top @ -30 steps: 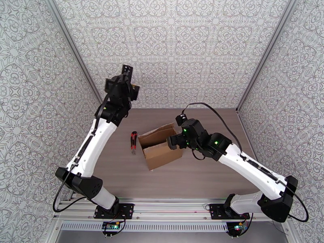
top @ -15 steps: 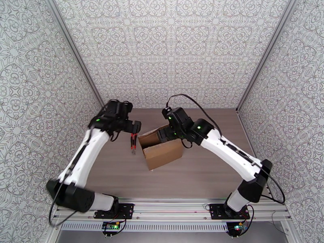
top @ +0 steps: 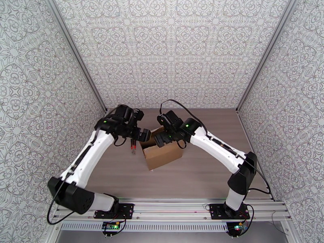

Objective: Unpack the express box

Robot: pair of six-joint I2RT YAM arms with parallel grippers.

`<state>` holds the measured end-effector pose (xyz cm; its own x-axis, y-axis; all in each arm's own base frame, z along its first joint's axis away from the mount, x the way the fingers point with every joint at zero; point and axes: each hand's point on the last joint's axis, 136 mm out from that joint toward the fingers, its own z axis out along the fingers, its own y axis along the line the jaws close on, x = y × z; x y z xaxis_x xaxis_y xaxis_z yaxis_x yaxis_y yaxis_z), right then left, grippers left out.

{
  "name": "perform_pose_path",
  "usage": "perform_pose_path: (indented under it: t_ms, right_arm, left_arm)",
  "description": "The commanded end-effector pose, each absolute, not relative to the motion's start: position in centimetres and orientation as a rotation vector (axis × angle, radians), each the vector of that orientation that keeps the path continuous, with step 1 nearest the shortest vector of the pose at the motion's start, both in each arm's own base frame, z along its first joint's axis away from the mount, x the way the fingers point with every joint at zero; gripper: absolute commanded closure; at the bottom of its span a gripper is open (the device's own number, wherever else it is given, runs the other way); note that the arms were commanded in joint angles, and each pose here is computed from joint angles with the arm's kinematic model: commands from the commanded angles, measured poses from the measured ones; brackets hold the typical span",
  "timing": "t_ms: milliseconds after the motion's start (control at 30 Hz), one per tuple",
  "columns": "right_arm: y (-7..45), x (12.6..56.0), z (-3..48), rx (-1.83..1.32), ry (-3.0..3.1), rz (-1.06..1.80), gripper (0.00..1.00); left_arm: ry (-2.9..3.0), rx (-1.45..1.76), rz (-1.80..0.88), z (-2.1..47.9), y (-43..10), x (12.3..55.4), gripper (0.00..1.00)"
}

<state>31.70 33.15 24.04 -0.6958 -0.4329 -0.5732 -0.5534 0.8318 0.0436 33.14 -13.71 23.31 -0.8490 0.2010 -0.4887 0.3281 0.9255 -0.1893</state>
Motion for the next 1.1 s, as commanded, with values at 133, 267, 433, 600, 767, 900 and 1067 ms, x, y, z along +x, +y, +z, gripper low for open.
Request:
perform_pose_path:
  t_ms: [133,267,433,600,767,900,1067]
  right_arm:
    - [32.7,30.7,23.5,-0.771,2.486,0.274,0.01]
    - [32.6,30.5,23.1,-0.783,2.494,0.275,0.01]
    - [32.9,30.4,23.1,-0.803,2.482,0.296,0.01]
    - [32.9,30.2,23.3,-0.822,2.48,0.3,0.01]
    - [31.8,29.9,24.6,-0.784,2.46,0.286,0.01]
    - [30.7,30.0,27.2,-0.693,2.387,0.299,0.01]
    - [31.4,30.3,31.2,-0.594,2.28,0.426,0.01]
  left_arm:
    - [2.694,0.338,-0.259,20.8,-13.0,34.0,0.04]
    - [2.661,0.403,-0.228,21.0,-13.1,34.2,0.07]
    - [2.594,0.601,-0.116,20.5,-14.6,34.9,0.13]
    - [2.625,0.725,-0.039,18.7,-16.0,35.4,0.34]
    - [2.581,0.727,-0.075,19.3,-16.4,35.4,0.59]
    - [2.527,0.672,-0.018,21.0,-15.2,36.0,0.8]
    - [2.383,0.591,0.103,25.2,-13.6,36.8,1.0]
